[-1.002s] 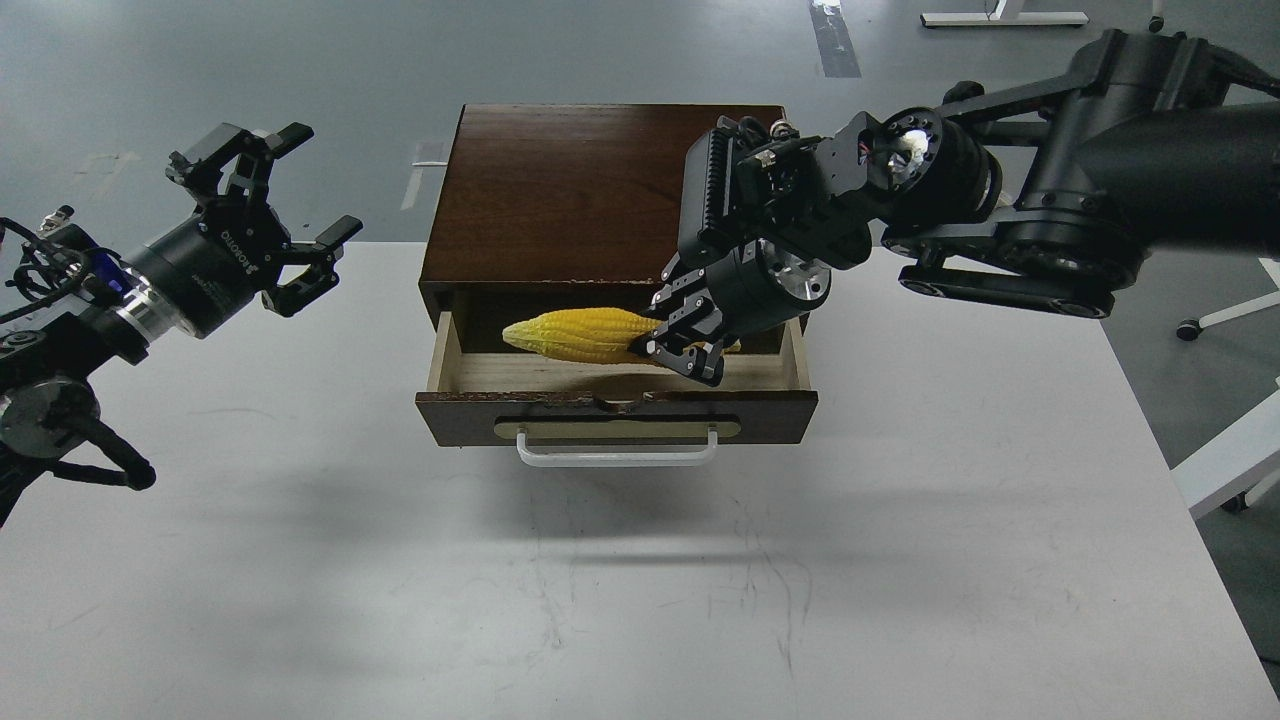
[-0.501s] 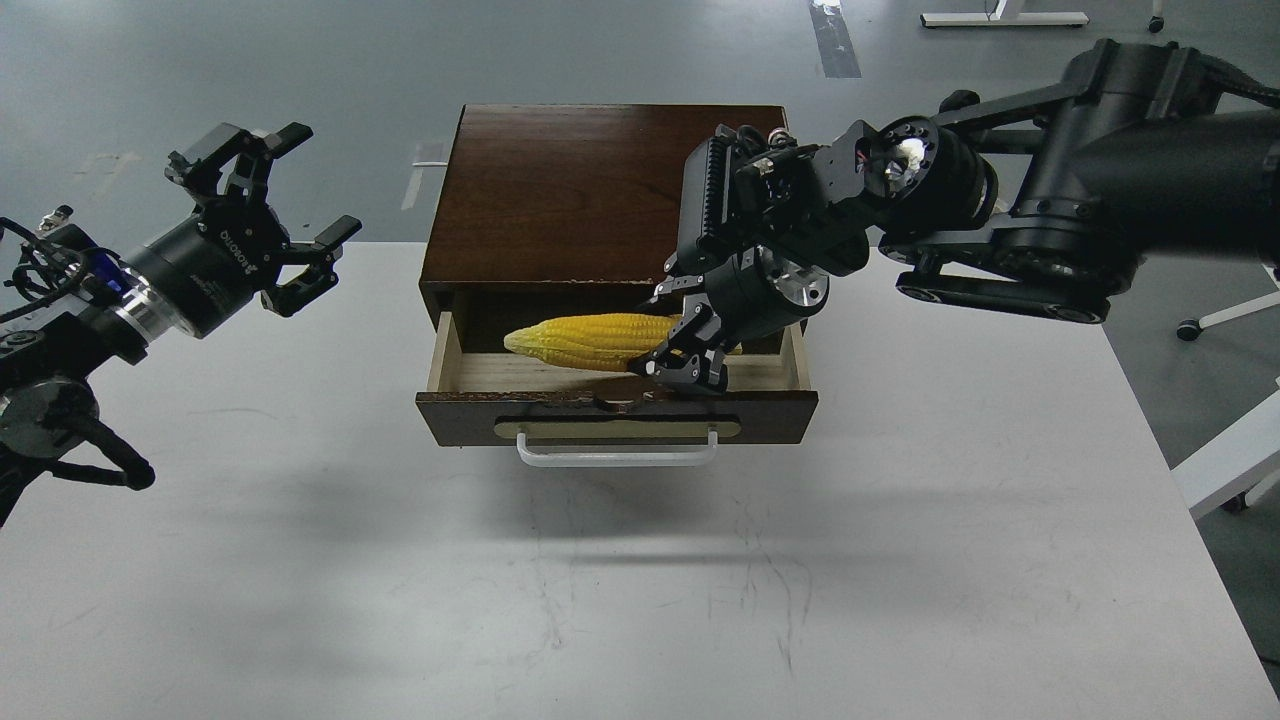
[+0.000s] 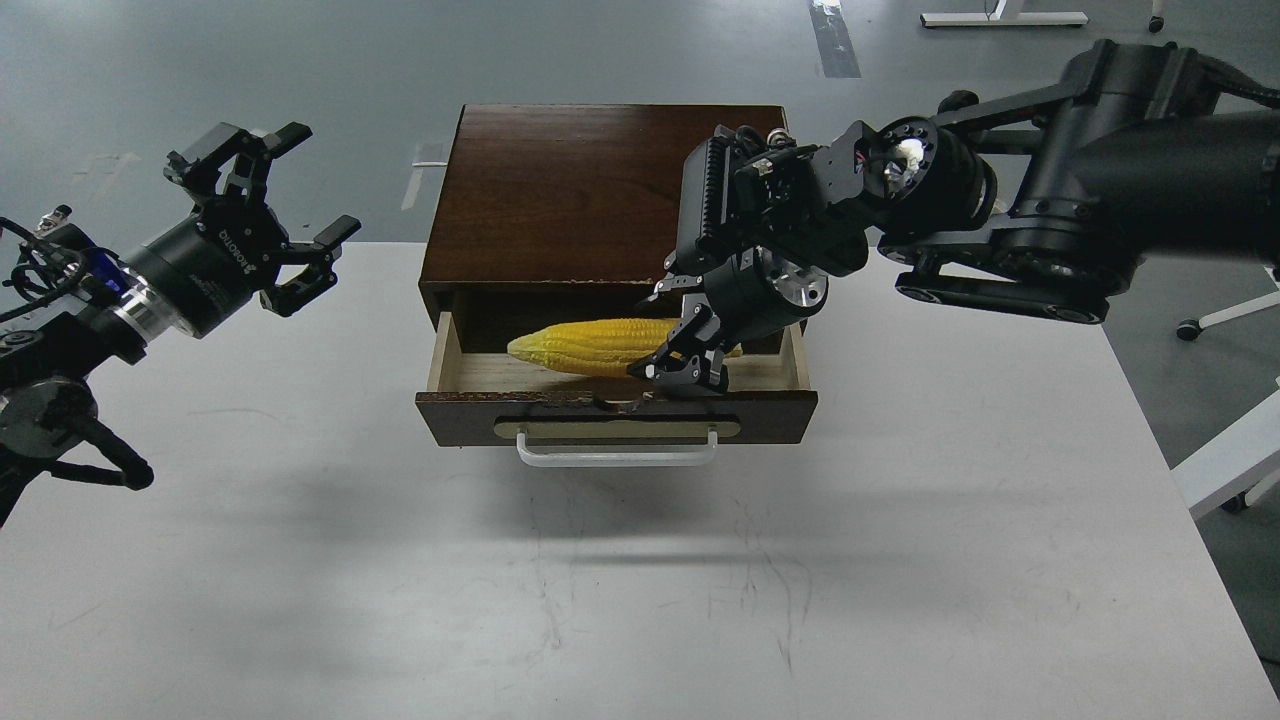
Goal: Put corn in drawer with both arms
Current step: 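Open the right gripper and withdraw it up from the drawer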
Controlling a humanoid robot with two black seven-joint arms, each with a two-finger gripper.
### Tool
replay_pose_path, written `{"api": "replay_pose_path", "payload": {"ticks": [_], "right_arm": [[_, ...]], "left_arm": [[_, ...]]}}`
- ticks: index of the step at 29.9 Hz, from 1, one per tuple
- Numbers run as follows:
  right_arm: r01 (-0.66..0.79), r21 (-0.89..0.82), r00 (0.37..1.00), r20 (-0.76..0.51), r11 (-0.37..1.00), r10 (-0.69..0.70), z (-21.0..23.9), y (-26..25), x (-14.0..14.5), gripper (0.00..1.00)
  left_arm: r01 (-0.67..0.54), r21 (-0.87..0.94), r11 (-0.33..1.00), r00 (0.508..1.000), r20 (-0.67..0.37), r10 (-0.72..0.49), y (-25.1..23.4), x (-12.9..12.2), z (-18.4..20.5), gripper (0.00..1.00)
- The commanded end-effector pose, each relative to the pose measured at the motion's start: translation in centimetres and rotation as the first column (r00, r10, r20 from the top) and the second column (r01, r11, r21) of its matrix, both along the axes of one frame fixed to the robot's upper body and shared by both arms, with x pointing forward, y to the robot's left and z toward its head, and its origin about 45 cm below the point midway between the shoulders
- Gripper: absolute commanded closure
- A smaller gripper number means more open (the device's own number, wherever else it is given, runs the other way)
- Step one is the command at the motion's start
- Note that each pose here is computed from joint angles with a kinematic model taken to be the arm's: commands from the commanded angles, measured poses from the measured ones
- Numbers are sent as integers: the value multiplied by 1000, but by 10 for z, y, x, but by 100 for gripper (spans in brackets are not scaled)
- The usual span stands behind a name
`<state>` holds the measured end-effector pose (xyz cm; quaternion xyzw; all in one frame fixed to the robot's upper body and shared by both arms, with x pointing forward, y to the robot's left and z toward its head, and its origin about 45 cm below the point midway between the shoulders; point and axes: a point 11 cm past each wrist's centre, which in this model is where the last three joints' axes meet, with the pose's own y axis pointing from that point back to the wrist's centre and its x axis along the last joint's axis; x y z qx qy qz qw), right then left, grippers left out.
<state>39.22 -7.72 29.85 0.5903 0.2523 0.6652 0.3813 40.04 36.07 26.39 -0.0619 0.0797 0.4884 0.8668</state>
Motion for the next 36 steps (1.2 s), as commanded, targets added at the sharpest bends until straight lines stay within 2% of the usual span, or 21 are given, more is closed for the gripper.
{"api": "replay_pose_path", "payload": {"ticks": [1, 11, 17, 20, 23, 24, 25, 26, 27, 30, 31, 32, 34, 36], "right_arm": [[0, 1, 1000, 0, 1000, 0, 0, 0, 0, 41], [0, 10, 1000, 2, 1000, 0, 3, 1, 0, 40], [57, 123, 998, -34, 991, -53, 31, 14, 0, 39], [112, 215, 993, -66, 970, -100, 54, 15, 1, 34], [211, 356, 976, -126, 910, -177, 84, 10, 10, 21], [271, 422, 961, -169, 865, -219, 96, 3, 16, 16], [340, 487, 939, -229, 804, -258, 108, -6, 21, 12], [341, 488, 938, -229, 804, -258, 108, -6, 21, 12], [415, 544, 908, -300, 729, -293, 116, -15, 27, 7], [597, 639, 801, -509, 486, -315, 126, -45, 40, 6], [625, 650, 780, -542, 432, -312, 128, -54, 43, 5], [680, 658, 733, -613, 323, -296, 128, -70, 48, 5], [728, 650, 685, -677, 218, -271, 123, -86, 52, 4], [794, 608, 596, -772, 14, -221, 107, -125, 58, 4]], "left_arm": [[-1, 0, 1000, 1000, 1, 1, 0, 0, 0, 2], [-1, 0, 1000, 1000, 4, 1, 0, 1, 1, 2], [0, 0, 1000, 1000, 7, 0, -1, 1, 3, 2], [0, 0, 1000, 1000, 7, 0, -1, 1, 3, 2], [1, 0, 1000, 1000, 8, -1, -1, 2, 3, 2], [-1, 1, 1000, 1000, 6, 1, 0, 2, 3, 2], [-1, 1, 1000, 1000, 6, 1, 0, 2, 2, 2], [-1, 1, 1000, 1000, 6, 1, 0, 2, 2, 2], [-1, 1, 1000, 1000, 6, 1, 0, 2, 2, 2], [0, -2, 1000, 1000, 5, 0, -2, 2, 1, 2], [1, -3, 1000, 1000, 5, -1, -2, 2, 1, 2], [1, -3, 1000, 1000, 5, -1, -2, 2, 1, 2], [3, -6, 1000, 1000, 4, -3, -4, 2, 0, 2], [3, -6, 1000, 1000, 3, -3, -4, 2, 0, 2]]}}
